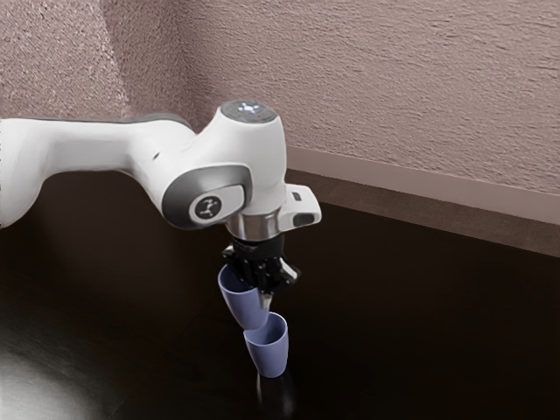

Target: Place the left cup onto the right cup

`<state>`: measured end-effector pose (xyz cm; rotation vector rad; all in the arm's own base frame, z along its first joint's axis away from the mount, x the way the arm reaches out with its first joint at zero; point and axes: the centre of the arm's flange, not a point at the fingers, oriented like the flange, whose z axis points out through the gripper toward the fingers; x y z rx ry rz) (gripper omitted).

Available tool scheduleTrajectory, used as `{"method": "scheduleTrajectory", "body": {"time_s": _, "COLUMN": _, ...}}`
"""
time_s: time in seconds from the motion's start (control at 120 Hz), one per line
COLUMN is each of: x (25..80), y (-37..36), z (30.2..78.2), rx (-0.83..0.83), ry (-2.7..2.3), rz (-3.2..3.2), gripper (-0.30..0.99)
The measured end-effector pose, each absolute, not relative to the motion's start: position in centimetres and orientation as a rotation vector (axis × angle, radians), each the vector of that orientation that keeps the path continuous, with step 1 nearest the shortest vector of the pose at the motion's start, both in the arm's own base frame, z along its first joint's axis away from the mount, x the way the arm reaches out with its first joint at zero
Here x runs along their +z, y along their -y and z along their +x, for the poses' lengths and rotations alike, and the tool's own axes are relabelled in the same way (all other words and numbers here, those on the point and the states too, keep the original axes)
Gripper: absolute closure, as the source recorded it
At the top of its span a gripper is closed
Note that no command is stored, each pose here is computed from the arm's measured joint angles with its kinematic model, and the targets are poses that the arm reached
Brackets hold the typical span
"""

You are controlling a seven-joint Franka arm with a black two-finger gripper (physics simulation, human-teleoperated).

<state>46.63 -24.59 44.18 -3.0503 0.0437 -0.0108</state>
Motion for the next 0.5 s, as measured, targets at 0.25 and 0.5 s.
{"method": "scheduleTrajectory", "body": {"time_s": 0.25, "x": 43.7, "y": 25.4, "z": 46.8, "rx": -0.019, "ry": -0.066, "rz": -3.049, "gripper": 0.78}}
{"method": "scheduleTrajectory", "body": {"time_s": 0.5, "x": 43.6, "y": 26.0, "z": 46.7, "rx": -0.026, "ry": -0.071, "rz": -3.049, "gripper": 0.78}}
